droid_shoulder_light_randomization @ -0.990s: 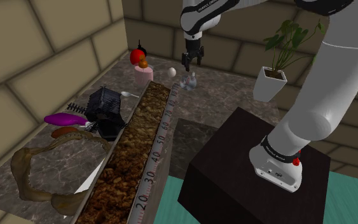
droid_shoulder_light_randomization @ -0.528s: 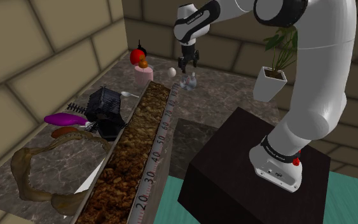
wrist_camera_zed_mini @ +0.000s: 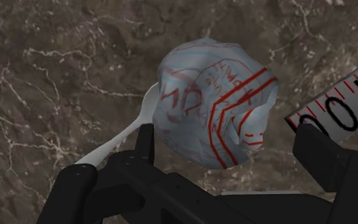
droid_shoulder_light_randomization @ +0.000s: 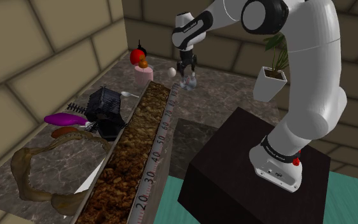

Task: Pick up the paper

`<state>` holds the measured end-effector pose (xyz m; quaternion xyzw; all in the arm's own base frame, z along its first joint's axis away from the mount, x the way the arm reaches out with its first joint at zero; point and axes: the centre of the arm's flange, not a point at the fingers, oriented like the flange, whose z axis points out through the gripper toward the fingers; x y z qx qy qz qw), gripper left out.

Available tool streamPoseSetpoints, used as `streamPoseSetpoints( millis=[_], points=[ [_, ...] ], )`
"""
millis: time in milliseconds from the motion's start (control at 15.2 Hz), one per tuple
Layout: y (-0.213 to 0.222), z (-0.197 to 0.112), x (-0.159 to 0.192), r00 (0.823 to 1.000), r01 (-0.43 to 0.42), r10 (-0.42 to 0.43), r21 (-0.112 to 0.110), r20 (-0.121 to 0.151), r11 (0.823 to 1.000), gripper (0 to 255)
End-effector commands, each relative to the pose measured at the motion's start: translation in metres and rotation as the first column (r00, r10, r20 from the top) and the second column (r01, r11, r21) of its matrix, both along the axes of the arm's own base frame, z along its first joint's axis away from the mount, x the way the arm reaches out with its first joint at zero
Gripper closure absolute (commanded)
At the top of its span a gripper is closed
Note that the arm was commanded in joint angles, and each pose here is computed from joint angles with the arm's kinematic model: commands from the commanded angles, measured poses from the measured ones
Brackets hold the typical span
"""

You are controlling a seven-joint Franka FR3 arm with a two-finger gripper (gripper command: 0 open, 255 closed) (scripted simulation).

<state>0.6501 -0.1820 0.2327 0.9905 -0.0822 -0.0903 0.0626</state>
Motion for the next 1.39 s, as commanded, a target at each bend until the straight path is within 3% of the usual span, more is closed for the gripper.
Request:
streamPoseSetpoints(
  millis=[0,132,198,792,1320],
  points=[
    [0.000,-0.014,0.001,1.000,0.000,0.000,0.000,0.000,1.000,0],
    [0.000,-0.014,0.001,1.000,0.000,0.000,0.000,0.000,1.000,0],
    [0.000,-0.013,0.001,1.000,0.000,0.000,0.000,0.000,1.000,255],
    [0.000,-0.014,0.001,1.000,0.000,0.000,0.000,0.000,1.000,255],
    [0.000,0.029,0.001,1.000,0.000,0.000,0.000,0.000,1.000,255]
  ],
)
